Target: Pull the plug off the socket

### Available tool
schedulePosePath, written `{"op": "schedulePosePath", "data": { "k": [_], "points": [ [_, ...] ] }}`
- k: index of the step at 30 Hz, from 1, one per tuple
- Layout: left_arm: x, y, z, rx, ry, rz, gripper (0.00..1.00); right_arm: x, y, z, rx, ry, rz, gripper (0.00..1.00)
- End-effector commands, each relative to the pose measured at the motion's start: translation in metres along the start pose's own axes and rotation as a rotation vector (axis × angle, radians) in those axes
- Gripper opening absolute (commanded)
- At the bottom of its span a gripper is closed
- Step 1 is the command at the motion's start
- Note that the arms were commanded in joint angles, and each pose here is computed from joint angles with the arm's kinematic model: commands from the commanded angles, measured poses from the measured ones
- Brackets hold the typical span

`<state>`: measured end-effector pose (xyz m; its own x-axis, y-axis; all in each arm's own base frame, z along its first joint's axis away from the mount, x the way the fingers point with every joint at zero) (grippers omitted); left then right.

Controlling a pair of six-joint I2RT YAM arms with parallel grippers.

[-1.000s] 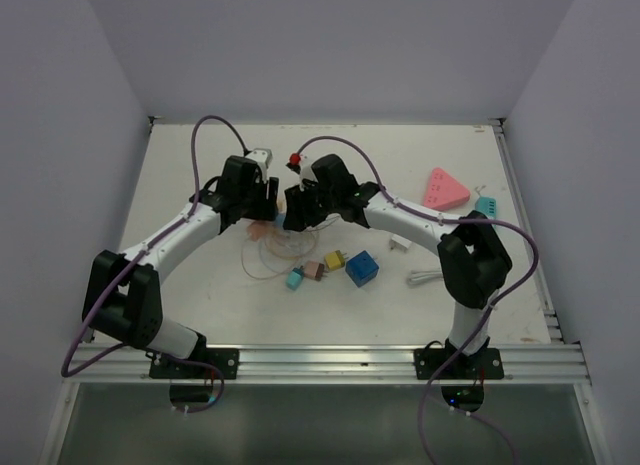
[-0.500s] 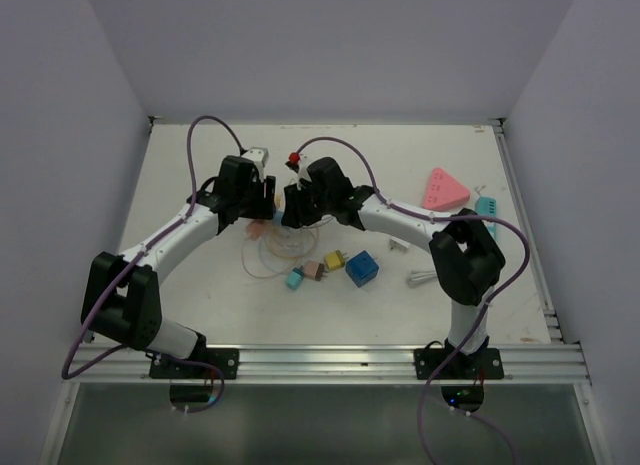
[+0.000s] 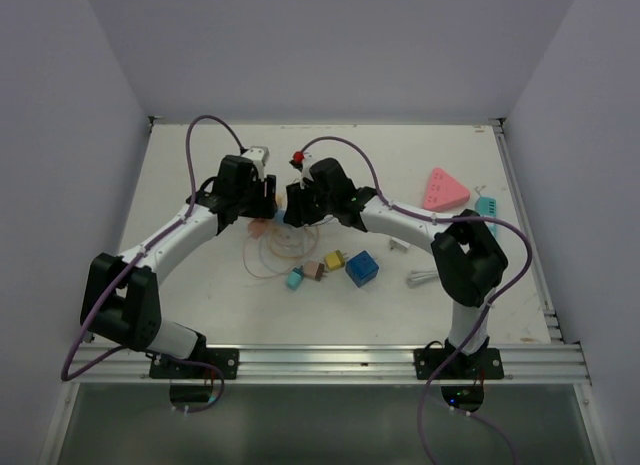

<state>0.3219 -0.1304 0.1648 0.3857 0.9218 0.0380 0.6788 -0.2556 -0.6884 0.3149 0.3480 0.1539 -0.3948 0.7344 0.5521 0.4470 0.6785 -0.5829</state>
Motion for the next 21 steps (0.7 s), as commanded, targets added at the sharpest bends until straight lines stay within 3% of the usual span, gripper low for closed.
{"op": "schedulePosePath", "data": {
  "k": [1, 8, 11, 16, 18, 21],
  "points": [
    [0.0, -0.018, -0.038, -0.187, -0.014, 0.021, 0.0, 0.015, 0.004, -0.014, -0.027, -0.004, -0.084, 0.46],
    [0.0, -0.019, -0.038, -0.198, -0.016, 0.024, 0.0, 0.012, 0.013, -0.009, -0.009, 0.005, -0.096, 0.48],
    [0.001, -0.018, -0.037, -0.199, -0.018, 0.021, 0.0, 0.012, 0.013, -0.006, 0.001, 0.01, -0.104, 0.39],
    [0.009, -0.014, -0.033, -0.187, -0.004, -0.042, 0.0, 0.016, 0.001, -0.008, -0.017, -0.001, -0.118, 0.06],
    [0.018, -0.011, -0.029, -0.171, -0.003, -0.117, 0.0, 0.018, -0.006, -0.008, -0.014, -0.009, -0.12, 0.0],
    [0.026, -0.007, -0.024, -0.153, 0.001, -0.185, 0.0, 0.016, -0.011, -0.003, 0.002, -0.008, -0.122, 0.0]
  ]
}}
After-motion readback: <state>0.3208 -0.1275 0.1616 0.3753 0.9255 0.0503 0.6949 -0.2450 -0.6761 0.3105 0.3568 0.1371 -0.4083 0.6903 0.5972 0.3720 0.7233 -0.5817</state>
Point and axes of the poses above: each gripper's point midway between its finger pads, its own y axis out along the fingers, its own x axis along the line the jaws close on, z = x × y, the point moved 6 cm from there along -y, back along the fingers, and after that the axes turned 15 degrees about y, right-handed, at the moved point
